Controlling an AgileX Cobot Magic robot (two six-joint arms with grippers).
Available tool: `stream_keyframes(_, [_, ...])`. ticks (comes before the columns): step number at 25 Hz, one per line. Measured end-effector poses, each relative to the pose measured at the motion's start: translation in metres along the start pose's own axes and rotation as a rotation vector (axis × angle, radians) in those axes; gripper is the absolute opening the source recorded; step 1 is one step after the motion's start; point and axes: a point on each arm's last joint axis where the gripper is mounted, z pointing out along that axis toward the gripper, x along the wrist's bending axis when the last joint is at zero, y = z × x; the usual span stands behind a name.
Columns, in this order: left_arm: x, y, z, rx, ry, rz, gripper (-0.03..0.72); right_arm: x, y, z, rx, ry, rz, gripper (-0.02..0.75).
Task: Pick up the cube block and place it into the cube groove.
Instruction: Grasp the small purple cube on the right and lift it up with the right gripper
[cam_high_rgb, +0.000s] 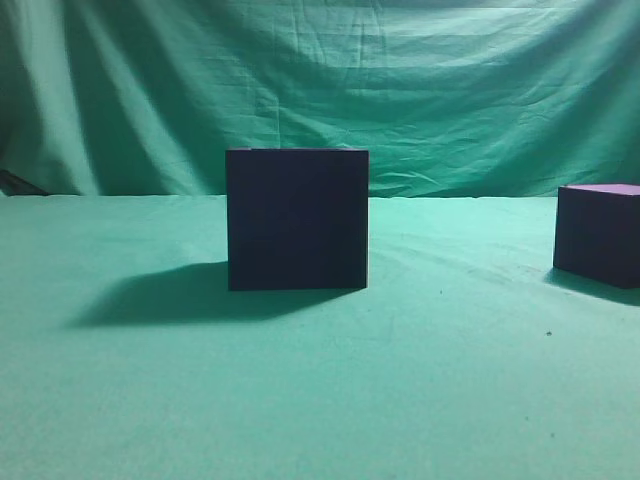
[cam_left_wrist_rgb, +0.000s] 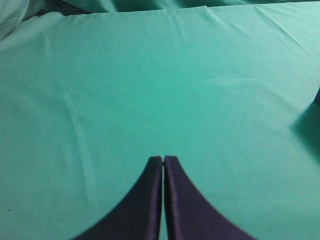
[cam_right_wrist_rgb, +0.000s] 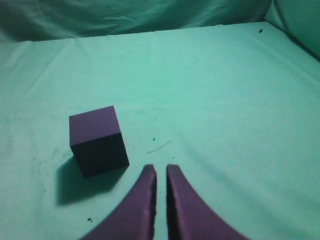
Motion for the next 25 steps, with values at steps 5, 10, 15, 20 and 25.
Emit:
stream_keyframes(5, [0.0000, 0.0000, 0.0000, 0.000, 0.000, 0.000, 0.000, 0.0000, 0.0000, 0.0000, 0.000, 0.000, 0.000, 0.048])
stream_keyframes(10, [0.0000, 0.0000, 0.0000, 0.000, 0.000, 0.000, 0.000, 0.0000, 0.0000, 0.0000, 0.000, 0.000, 0.000, 0.048])
stream_keyframes(15, [0.0000, 0.0000, 0.0000, 0.000, 0.000, 0.000, 0.000, 0.0000, 0.0000, 0.0000, 0.000, 0.000, 0.000, 0.048])
stream_keyframes(20, [0.0000, 0.0000, 0.0000, 0.000, 0.000, 0.000, 0.000, 0.0000, 0.0000, 0.0000, 0.000, 0.000, 0.000, 0.048])
stream_keyframes(25, [0.0000, 0.0000, 0.0000, 0.000, 0.000, 0.000, 0.000, 0.0015, 0.0090, -0.0005, -0.099, 0.016, 0.004, 0.048])
